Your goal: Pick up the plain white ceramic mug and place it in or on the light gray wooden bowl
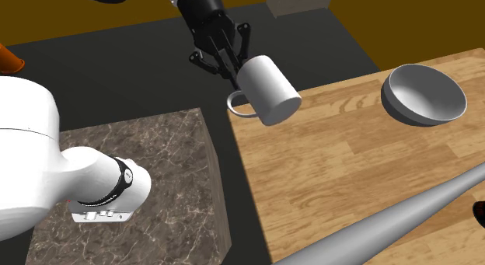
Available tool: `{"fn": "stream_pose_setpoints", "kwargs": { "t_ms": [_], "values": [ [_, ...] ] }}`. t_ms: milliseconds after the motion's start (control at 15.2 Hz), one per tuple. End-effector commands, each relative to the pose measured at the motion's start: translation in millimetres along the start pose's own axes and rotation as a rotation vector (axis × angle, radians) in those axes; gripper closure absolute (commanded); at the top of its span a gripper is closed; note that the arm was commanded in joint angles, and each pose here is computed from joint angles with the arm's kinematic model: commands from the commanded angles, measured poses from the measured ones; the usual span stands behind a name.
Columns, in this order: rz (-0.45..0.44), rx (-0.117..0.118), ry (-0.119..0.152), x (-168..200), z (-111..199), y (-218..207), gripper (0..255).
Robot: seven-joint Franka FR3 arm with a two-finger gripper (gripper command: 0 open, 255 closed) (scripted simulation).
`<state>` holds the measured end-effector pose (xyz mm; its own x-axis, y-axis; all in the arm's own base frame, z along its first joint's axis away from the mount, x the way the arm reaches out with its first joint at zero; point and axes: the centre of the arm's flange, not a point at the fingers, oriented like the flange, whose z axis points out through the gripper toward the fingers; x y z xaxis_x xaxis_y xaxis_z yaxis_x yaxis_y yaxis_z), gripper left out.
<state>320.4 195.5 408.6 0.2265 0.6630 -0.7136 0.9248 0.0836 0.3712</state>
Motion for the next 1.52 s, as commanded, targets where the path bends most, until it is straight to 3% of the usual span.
{"fn": "stream_pose_setpoints", "kwargs": {
  "t_ms": [0,1452],
  "values": [
    [0.000,0.000,0.000,6,10,27,255],
    [0.000,0.000,0.000,79,107,291,255]
  ]
}}
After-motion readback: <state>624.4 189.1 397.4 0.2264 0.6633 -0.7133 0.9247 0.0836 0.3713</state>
